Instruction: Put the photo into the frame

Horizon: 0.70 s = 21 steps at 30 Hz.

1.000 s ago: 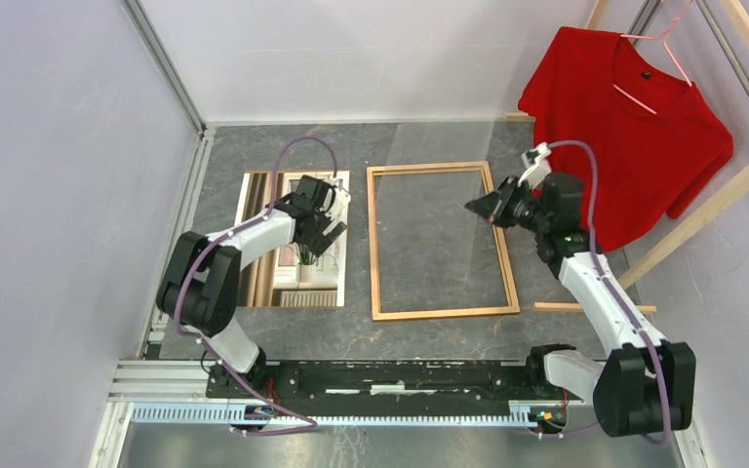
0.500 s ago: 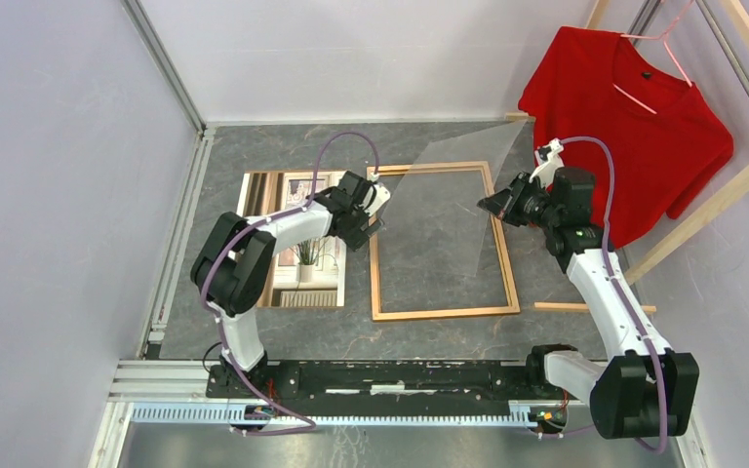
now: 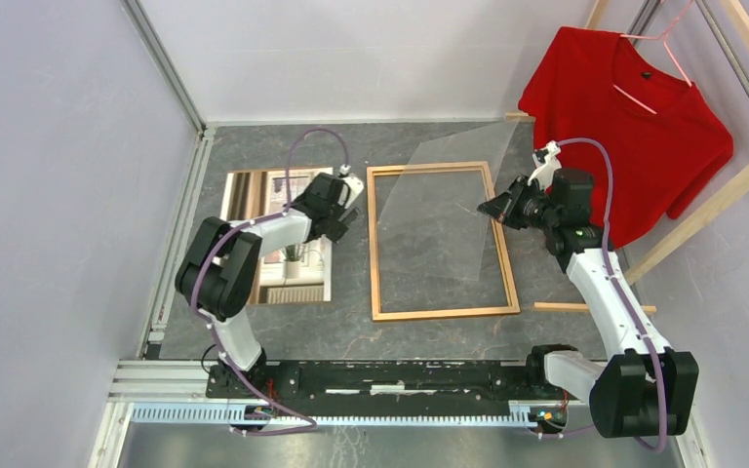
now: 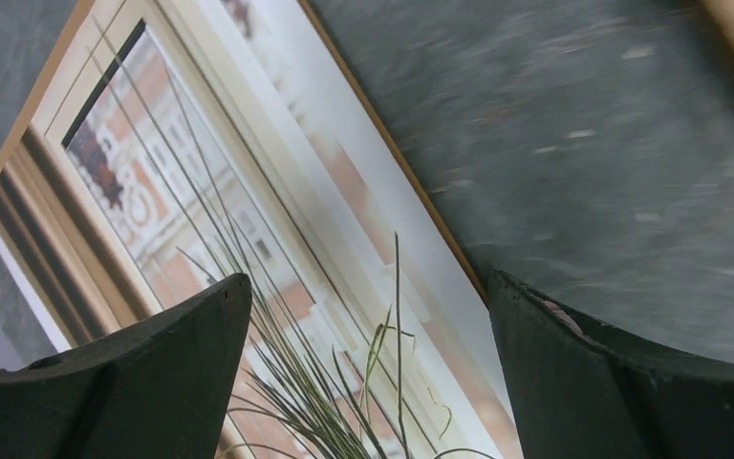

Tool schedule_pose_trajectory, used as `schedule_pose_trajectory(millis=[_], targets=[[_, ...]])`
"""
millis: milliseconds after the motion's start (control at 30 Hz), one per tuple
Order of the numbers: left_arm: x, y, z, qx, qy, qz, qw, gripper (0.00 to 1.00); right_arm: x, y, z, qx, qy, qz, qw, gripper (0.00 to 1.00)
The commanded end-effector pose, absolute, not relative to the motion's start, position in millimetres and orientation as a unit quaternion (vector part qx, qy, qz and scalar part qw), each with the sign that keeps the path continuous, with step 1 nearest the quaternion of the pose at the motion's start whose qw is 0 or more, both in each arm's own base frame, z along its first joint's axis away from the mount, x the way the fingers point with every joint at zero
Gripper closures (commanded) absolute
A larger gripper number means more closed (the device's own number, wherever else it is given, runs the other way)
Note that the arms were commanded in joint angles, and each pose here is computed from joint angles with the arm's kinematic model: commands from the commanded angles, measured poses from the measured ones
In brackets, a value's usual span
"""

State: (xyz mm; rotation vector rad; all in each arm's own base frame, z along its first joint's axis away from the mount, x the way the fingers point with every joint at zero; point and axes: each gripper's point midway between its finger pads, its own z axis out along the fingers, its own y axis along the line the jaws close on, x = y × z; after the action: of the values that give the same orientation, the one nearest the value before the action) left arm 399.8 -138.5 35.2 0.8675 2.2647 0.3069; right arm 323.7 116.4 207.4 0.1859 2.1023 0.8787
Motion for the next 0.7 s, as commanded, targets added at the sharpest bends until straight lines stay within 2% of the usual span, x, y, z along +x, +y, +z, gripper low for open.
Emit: schedule_pose_trajectory(millis=[0,100,200,367,500,667], targets=[[365.0,-58.3,-4.7,0.338,0.895,0.182,0.229,0.0,329.1,116.8,231.5,0.043,0.823,0.351,0.445,1.0],[367.2,-62.8,4.4,0.333,0.897,0.17,0.237,0.0,327.7,117.4,232.4,0.043,0.823,0.353,0.443,1.0],[375.8,-93.7,25.4,0.327,0.9,0.127,0.26,0.0,325.2,117.7,237.5,0.042,0.822,0.356,0.443,1.0],[392.8,-179.1,69.9,0.308,0.902,-0.015,0.302,0.0,321.6,111.5,254.2,0.046,0.816,0.353,0.455,1.0],[394.6,-224.1,69.3,0.294,0.907,-0.087,0.289,0.0,317.8,104.6,255.2,0.053,0.819,0.346,0.454,1.0],[397.2,-241.0,49.2,0.289,0.913,-0.104,0.268,0.0,312.6,99.5,249.8,0.057,0.824,0.34,0.45,1.0]])
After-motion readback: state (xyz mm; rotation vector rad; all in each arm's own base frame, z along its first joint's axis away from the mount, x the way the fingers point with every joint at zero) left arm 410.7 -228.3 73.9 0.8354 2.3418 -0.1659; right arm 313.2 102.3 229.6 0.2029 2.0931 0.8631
